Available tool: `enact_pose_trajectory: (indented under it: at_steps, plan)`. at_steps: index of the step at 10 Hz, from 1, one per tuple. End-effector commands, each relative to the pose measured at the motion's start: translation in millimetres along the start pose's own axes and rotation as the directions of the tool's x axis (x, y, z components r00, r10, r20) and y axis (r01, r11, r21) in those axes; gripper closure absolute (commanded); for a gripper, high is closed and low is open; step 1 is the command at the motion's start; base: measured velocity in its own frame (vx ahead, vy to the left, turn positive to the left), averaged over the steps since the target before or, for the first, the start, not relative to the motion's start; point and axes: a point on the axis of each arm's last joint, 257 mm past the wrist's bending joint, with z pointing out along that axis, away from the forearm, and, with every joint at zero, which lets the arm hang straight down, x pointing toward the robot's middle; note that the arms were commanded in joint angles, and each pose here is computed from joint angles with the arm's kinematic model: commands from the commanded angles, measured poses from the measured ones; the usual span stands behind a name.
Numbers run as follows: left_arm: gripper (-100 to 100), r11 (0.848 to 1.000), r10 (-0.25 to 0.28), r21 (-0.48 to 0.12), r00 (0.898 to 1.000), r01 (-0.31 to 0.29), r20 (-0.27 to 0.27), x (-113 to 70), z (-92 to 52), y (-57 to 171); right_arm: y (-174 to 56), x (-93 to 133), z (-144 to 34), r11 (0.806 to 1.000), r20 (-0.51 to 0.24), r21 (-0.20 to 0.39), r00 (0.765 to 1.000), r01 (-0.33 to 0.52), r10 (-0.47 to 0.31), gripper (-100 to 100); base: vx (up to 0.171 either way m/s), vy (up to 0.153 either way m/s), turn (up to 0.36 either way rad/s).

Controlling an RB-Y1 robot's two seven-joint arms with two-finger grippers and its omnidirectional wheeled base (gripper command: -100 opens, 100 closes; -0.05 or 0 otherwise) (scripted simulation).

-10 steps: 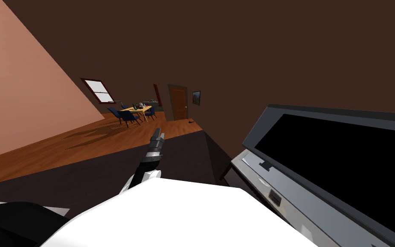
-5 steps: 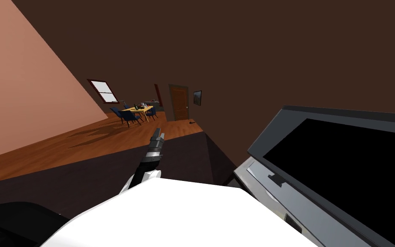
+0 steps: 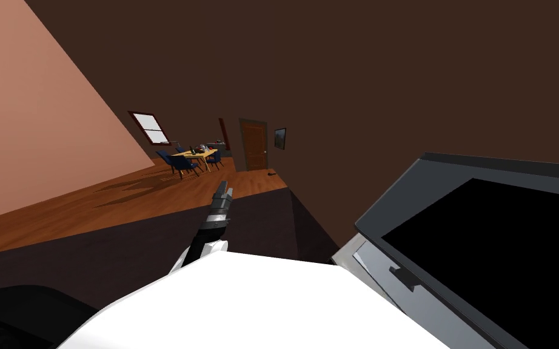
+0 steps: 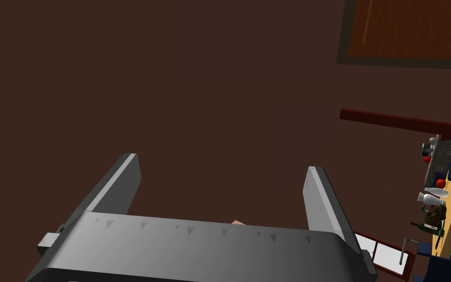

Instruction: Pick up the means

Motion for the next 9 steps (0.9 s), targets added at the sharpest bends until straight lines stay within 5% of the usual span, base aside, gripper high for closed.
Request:
enact_pose_trajectory:
  at_steps: [1, 4, 5, 6, 9]
  plan:
    - [0, 1.000, 0.000, 0.000, 1.000, 0.000, 0.000, 0.0, 0.0, 0.0, -1.1, -7.6, -0.6, 1.000, 0.008, 0.006, 1.000, -0.007, 0.007, -100, 0.155, -0.158, 0.055]
    - [0, 1.000, 0.000, 0.000, 1.000, 0.000, 0.000, 0.0, 0.0, 0.0, -0.7, -8.5, -0.5, 1.000, 0.009, 0.008, 1.000, -0.009, 0.009, -100, 0.076, -0.116, 0.013]
    - [0, 1.000, 0.000, 0.000, 1.000, 0.000, 0.000, 0.1, 0.1, 0.0, -0.8, -9.0, -0.6, 1.000, 0.010, 0.008, 1.000, -0.009, 0.009, 0, 0.008, -0.015, 0.004]
    - [0, 1.000, 0.000, 0.000, 1.000, 0.000, 0.000, 0.1, 0.1, -0.1, 3.4, 0.4, 6.3, 1.000, 0.013, 0.009, 1.000, -0.013, 0.013, -100, 0.000, -0.049, 0.029]
    - [0, 1.000, 0.000, 0.000, 1.000, 0.000, 0.000, 0.1, 0.1, -0.1, 9.7, 15.4, 16.3, 1.000, 0.015, 0.011, 1.000, -0.019, 0.018, -100, 0.000, -0.056, 0.028]
